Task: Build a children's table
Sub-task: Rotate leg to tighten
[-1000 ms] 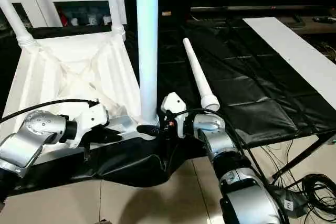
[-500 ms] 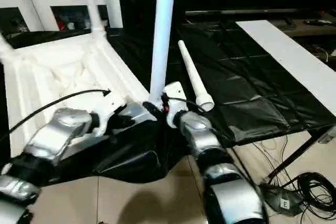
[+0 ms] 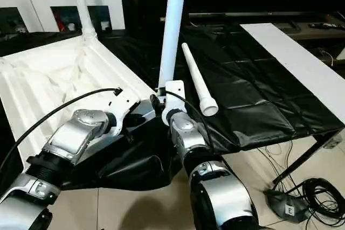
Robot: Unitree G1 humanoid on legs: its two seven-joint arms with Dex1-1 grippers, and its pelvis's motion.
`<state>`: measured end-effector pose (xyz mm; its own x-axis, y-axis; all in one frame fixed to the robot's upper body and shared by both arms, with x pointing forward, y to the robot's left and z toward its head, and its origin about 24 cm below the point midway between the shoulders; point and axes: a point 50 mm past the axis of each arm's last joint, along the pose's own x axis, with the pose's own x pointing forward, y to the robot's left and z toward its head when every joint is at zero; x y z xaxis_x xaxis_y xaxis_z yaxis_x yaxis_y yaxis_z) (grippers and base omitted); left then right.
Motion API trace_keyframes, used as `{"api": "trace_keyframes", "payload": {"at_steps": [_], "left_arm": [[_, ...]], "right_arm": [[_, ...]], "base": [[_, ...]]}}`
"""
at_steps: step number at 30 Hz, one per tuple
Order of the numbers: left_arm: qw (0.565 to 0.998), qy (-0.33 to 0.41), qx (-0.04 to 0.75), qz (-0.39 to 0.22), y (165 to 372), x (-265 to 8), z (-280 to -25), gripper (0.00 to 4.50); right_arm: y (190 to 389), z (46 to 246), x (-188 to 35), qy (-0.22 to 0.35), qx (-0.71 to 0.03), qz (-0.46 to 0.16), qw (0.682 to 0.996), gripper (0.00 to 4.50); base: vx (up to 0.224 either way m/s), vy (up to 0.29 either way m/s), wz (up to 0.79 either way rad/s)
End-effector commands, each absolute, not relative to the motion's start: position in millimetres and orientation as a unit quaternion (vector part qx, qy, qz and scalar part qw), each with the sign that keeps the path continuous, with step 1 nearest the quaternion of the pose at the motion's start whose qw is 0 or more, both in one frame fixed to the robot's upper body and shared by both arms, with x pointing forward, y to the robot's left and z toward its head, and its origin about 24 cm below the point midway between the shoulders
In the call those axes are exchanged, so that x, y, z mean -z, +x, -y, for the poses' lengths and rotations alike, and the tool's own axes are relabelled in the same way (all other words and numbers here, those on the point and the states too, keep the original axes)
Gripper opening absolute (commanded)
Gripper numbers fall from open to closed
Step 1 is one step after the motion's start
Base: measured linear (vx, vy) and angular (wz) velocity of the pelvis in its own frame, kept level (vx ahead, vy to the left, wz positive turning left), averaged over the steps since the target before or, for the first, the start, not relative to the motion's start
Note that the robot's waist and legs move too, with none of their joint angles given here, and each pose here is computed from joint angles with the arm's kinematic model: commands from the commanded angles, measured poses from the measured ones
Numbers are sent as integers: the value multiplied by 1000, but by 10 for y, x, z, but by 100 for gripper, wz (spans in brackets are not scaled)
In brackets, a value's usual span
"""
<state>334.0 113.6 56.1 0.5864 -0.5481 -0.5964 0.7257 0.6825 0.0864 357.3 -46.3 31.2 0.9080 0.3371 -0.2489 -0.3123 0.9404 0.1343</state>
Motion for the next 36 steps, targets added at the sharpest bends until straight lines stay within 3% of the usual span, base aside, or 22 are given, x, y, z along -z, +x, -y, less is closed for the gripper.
{"api": "trace_keyframes", "payload": {"at_steps": [1,2,3,8,15,21,26,27,32,36], "left_arm": [[878,171,357,-270,3351,-574,-1127,0],[878,171,358,-270,3350,-575,-1129,0],[877,172,360,-269,3347,-579,-1136,0],[871,181,374,-262,3332,-589,-1156,0],[851,198,414,-254,3258,-590,-1248,0],[823,215,456,-261,3162,-566,-1407,0],[806,212,485,-266,3086,-570,-1480,0],[789,206,513,-267,3016,-578,-1515,0],[735,189,586,-284,2801,-608,-1583,0],[736,194,581,-289,2801,-598,-1611,0]], "right_arm": [[3436,313,-140,85,-198,-180,960,272],[3444,318,-153,85,-200,-176,960,272],[3466,333,-191,81,-208,-163,961,328],[3521,384,-299,57,-239,-126,961,363],[3578,613,-439,25,-304,-80,949,427],[3493,817,-474,3,-420,-67,905,427],[3433,918,-473,-14,-464,-69,883,427],[3395,969,-475,-22,-492,-72,867,427],[3299,1012,-477,-41,-563,-86,821,427],[3257,991,-458,-53,-591,-96,799,427]], "base": [[0,0,0],[0,0,0],[0,0,0],[0,0,0],[0,0,0],[0,0,0],[0,0,0],[0,0,0],[0,0,0],[0,0,0]]}}
